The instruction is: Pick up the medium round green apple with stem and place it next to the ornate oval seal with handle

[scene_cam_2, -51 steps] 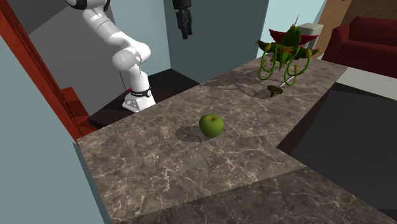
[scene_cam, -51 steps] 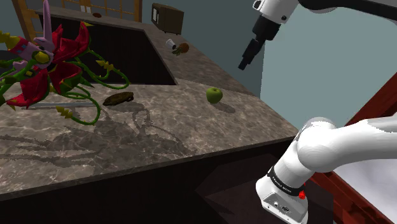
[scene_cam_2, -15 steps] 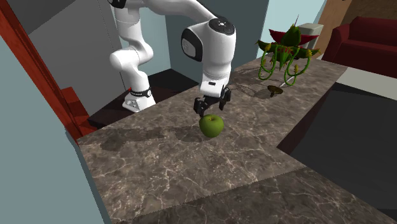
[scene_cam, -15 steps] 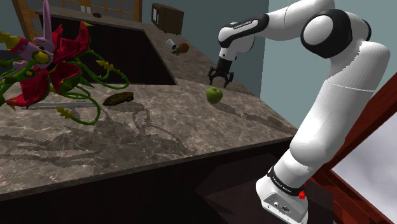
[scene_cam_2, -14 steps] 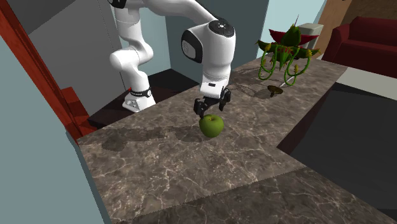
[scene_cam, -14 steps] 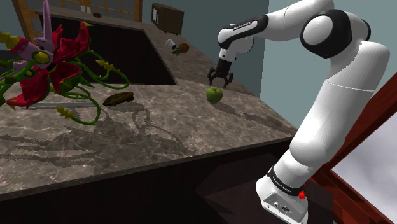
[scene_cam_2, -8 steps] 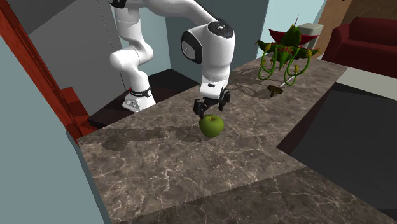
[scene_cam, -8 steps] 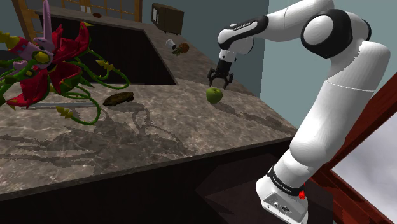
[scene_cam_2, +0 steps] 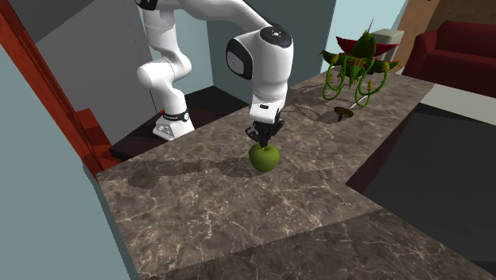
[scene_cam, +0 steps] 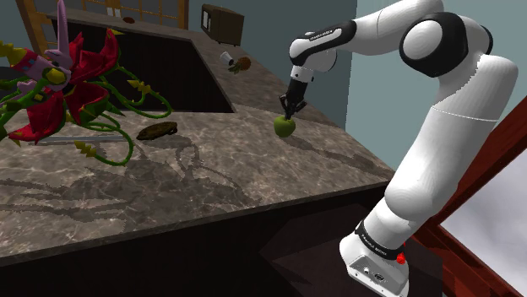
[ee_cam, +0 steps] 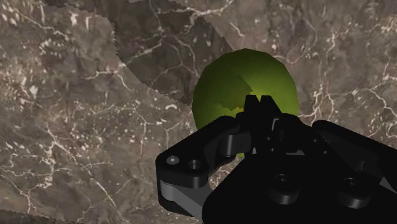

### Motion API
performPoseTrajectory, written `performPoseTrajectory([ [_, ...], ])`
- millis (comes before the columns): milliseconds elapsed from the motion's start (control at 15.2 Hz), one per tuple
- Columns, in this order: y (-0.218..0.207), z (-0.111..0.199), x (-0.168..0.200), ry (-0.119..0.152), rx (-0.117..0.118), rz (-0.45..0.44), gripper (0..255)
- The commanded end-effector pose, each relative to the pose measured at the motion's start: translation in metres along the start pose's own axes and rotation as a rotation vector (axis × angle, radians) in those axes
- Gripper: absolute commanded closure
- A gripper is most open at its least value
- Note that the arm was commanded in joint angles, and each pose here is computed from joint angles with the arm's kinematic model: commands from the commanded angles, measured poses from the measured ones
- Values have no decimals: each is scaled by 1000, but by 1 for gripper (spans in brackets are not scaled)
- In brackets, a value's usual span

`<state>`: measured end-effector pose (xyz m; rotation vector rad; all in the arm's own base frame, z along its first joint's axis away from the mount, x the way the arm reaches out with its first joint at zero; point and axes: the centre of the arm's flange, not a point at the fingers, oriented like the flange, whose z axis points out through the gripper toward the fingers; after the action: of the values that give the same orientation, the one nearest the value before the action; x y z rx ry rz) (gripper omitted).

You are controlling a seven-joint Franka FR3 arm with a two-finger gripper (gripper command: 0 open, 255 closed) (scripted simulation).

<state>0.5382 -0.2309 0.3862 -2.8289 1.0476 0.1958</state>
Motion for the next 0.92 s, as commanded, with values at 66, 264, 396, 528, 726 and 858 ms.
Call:
performPoseTrajectory([
  [66, 0, 0, 0, 0, 0, 0, 255],
  [264, -1, -10, -2, 0, 0, 0, 255],
  [396, -1, -21, -3, 0, 0, 0, 255],
  [528, -2, -31, -5, 0, 0, 0, 255],
  [726, -3, -47, -8, 0, 0, 0, 255],
  [858, -4, -57, -9, 0, 0, 0, 255],
])
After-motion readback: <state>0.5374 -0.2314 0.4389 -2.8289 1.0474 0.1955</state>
